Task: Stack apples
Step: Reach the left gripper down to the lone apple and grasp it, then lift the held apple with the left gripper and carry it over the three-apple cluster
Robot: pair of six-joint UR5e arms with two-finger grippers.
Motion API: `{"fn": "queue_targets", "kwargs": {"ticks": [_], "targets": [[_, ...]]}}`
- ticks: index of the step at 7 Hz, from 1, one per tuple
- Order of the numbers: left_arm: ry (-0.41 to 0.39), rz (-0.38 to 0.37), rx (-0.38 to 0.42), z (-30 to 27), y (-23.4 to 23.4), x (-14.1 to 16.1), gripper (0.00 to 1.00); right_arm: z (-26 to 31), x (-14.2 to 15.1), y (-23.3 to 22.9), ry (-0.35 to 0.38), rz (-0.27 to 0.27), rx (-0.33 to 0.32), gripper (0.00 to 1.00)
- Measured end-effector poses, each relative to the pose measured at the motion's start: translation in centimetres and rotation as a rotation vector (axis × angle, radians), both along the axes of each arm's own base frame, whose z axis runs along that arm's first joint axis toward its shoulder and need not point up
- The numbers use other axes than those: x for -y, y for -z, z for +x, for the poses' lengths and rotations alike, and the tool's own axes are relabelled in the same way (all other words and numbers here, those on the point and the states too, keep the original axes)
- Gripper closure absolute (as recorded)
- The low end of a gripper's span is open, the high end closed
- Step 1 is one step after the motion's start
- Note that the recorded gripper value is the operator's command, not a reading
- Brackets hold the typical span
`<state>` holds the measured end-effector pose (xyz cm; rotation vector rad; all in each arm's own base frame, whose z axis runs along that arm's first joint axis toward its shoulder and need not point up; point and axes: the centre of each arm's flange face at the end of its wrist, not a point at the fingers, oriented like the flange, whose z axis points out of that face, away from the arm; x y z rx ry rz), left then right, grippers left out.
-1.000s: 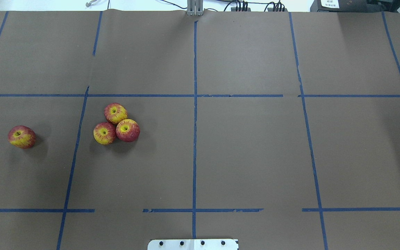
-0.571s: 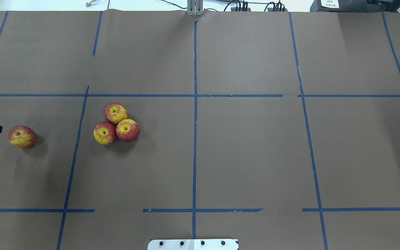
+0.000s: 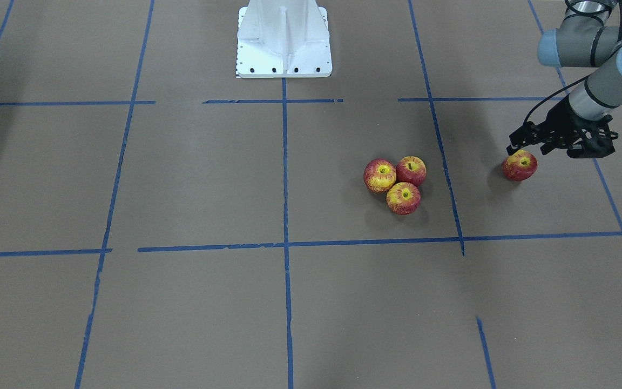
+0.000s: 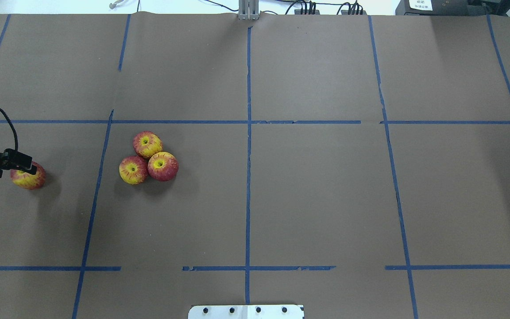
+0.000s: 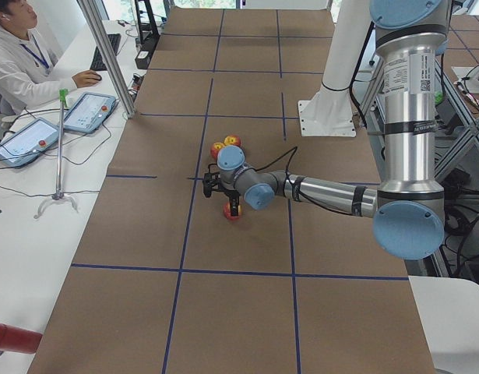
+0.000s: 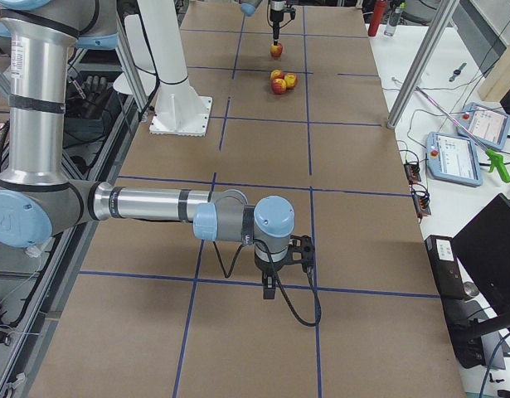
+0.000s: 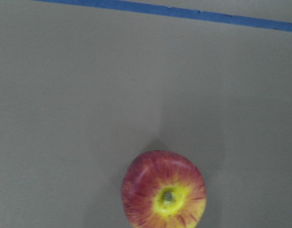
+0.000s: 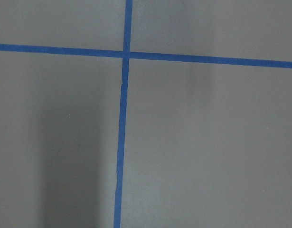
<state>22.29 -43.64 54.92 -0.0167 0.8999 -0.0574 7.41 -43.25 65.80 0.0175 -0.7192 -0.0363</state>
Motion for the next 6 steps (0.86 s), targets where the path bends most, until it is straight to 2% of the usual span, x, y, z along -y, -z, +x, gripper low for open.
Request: {"fn": "queue_targets", "kwargs": {"ticks": [3,6], "targets": [[0.016,0.011,0.092,1.9,1.0,1.0,0.0,0.0,0.0,0.0,0.0,0.0,0.0,0.0],[0.0,0.02,0.126,1.9,-0.5,0.8,0.0,0.0,0.0,0.0,0.0,0.0,0.0,0.0]]}}
